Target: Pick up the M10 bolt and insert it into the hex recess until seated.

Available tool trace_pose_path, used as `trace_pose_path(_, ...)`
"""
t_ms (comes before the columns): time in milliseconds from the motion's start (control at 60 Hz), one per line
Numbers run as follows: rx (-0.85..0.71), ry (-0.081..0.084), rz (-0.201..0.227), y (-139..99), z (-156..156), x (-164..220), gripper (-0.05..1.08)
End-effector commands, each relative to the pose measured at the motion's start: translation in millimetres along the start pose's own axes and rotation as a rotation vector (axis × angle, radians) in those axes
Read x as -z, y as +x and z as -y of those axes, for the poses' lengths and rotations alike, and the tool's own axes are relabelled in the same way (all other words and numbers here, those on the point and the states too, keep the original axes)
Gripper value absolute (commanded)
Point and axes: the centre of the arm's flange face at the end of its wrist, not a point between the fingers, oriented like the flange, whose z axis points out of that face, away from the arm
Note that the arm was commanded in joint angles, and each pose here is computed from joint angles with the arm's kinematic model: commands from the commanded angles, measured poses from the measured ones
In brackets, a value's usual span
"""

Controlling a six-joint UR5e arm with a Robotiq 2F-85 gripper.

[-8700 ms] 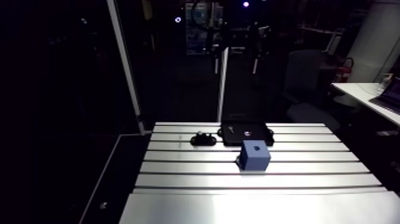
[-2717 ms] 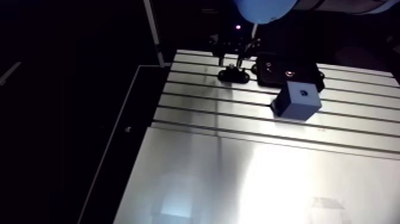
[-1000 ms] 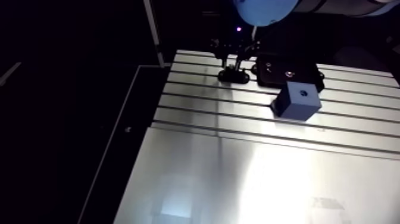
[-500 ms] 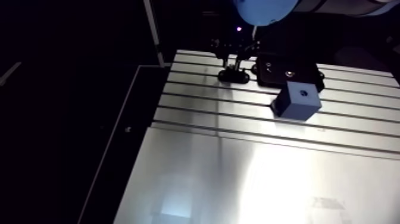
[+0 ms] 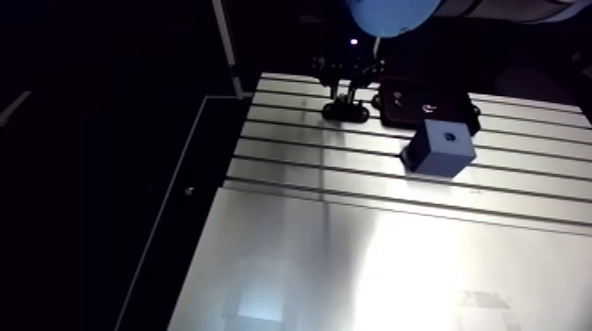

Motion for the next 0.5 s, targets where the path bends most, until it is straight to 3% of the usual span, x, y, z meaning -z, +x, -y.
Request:
trace_pose_path(17,0.000,0.000,0.000,0.9,-0.1,-0.6,0.65)
trace_pose_path(500,0.001,0.000,0.002,0.8,-0.1,-1.6,0.68)
